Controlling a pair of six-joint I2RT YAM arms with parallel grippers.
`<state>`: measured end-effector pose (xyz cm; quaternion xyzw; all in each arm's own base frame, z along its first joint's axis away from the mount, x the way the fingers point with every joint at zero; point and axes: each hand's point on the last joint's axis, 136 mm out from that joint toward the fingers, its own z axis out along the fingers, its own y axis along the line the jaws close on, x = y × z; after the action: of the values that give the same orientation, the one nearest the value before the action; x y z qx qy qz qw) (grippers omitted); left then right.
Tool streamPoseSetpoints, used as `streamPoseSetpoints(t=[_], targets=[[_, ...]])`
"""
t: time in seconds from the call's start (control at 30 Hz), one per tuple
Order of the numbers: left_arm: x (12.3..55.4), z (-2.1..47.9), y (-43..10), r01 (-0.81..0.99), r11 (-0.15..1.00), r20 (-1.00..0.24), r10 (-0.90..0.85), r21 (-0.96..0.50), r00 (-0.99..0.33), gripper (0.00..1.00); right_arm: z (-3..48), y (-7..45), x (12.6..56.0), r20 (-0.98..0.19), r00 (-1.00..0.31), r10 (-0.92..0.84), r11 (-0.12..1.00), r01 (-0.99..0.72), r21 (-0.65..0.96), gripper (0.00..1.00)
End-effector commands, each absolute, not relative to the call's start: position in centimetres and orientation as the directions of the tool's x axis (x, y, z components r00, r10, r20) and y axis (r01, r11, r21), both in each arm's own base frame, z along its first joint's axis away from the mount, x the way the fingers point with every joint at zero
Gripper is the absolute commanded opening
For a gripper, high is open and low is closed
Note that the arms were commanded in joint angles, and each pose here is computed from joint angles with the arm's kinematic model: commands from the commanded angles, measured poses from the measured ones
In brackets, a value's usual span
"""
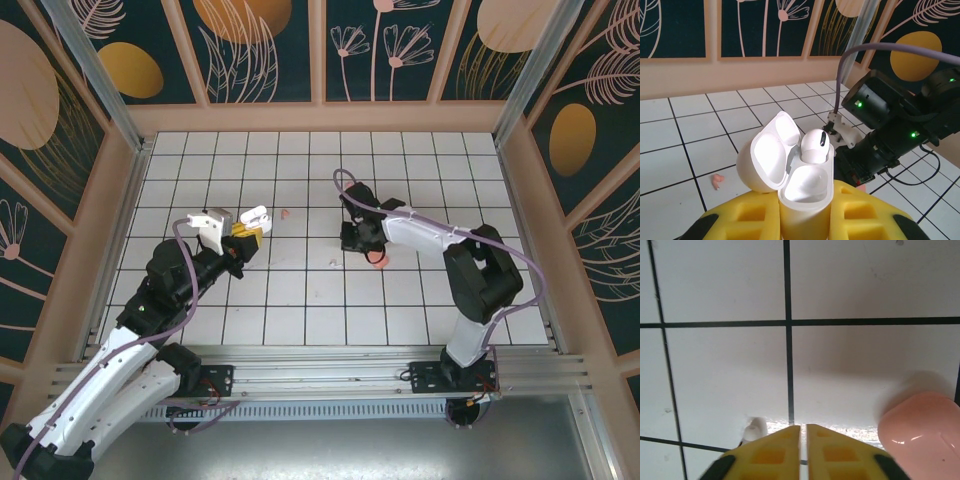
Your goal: Insert the wireless bluetooth earbuds into the charging case
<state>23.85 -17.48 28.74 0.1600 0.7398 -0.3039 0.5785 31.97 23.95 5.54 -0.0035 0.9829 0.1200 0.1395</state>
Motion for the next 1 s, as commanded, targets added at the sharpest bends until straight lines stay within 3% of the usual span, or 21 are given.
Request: streamPoseSetpoints(t=[0.0, 0.27, 0.97], targets=[[23.9, 29.8, -17.7, 0.607, 0.749, -0.959, -0.142, -0.266, -0.246, 0.00, 3.4, 24.9, 31.1, -0.246, -0.968, -0.049, 0.964, -0.111, 0.243, 0.05], [23.8, 29.8, -17.7, 0.607, 0.749, -0.959, -0.141, -0.266, -0.246, 0.00, 0.1, 25.3, 28.9, -0.181, -0.980, -0.087, 0.963, -0.129, 0.236, 0.00], [23.8, 29.5, -17.9, 0.614, 0.741, -0.957, -0.142, -0.272, -0.253, 0.00, 0.6, 28.8, 24.4, -0.152, -0.983, -0.103, 0.944, -0.145, 0.295, 0.00]])
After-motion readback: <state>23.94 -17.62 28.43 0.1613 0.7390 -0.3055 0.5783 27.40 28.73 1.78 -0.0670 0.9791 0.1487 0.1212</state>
